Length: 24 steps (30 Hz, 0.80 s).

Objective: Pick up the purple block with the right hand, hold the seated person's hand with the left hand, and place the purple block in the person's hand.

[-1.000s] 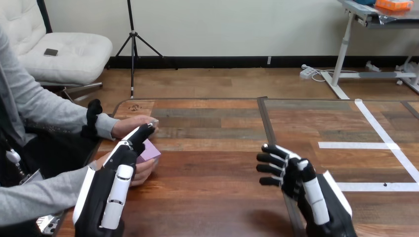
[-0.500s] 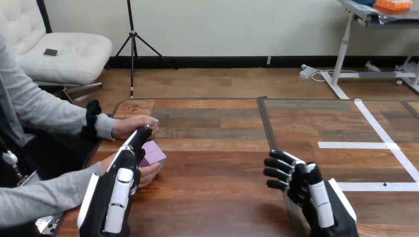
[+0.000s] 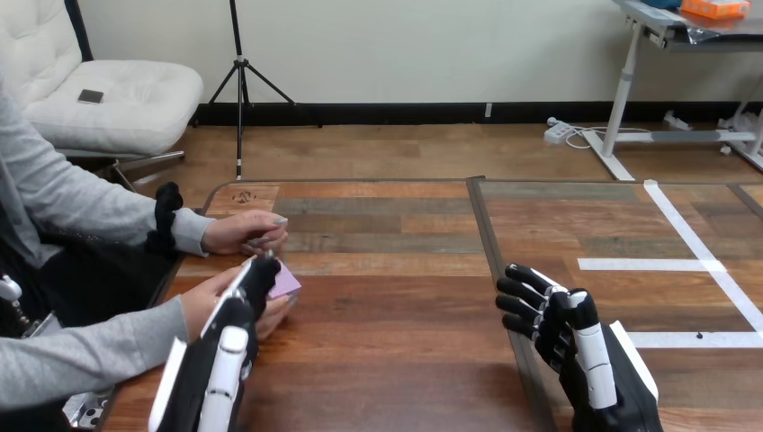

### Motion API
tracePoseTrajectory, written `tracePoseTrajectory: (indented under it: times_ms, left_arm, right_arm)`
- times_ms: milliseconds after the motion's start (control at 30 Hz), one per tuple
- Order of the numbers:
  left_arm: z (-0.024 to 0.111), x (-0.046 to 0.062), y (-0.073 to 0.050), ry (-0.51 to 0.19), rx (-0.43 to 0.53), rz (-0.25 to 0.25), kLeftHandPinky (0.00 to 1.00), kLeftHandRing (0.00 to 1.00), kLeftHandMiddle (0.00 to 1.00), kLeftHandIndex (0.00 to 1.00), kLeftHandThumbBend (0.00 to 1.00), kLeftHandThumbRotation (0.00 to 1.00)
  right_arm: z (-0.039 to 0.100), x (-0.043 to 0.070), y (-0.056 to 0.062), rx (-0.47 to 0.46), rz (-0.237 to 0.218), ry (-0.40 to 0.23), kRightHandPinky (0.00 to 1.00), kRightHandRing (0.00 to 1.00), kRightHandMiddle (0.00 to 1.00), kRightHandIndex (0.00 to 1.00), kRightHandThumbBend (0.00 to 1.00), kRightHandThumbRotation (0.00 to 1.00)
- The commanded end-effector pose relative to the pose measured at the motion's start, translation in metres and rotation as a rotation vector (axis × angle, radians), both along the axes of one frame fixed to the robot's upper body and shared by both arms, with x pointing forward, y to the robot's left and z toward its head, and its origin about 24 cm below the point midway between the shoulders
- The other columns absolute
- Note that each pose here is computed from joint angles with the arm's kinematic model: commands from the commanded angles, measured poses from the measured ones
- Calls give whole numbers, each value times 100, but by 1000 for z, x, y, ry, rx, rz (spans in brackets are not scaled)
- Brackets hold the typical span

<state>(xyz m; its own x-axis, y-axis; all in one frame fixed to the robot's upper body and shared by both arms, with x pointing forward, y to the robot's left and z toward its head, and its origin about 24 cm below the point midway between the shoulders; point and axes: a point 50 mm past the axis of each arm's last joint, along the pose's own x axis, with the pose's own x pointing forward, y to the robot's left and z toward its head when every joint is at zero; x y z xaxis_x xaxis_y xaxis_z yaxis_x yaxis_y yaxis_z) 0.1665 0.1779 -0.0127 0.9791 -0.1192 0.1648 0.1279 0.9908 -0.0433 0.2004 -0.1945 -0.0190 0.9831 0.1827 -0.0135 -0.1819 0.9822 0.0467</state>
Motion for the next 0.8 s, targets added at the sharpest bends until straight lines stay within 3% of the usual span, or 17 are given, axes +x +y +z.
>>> tracePoseTrajectory:
  times_ms: [0, 233, 333, 600, 767]
  left_arm:
    - [1, 12, -4, -54, -12, -1, 100, 96, 92, 90, 49, 100]
    - [0, 15, -3, -66, 2, 2, 100, 96, 93, 90, 48, 100]
    - [-1, 17, -4, -70, -2, 10, 100, 96, 93, 91, 42, 100]
    - [-1, 18, -5, -61, -8, -4, 100, 97, 95, 93, 48, 100]
    - [-2, 18, -6, -59, -11, -3, 100, 96, 95, 94, 47, 100]
  right_arm:
    - [15, 20, 6, 19, 5, -93, 92, 88, 87, 86, 74, 100]
    - [14, 22, 6, 11, 12, -97, 97, 90, 89, 88, 74, 100]
    - [14, 22, 6, 11, 14, -96, 99, 92, 91, 89, 74, 100]
    - [14, 23, 6, 4, 26, -89, 100, 93, 92, 90, 74, 100]
    - [14, 24, 7, 5, 22, -90, 100, 93, 92, 90, 74, 100]
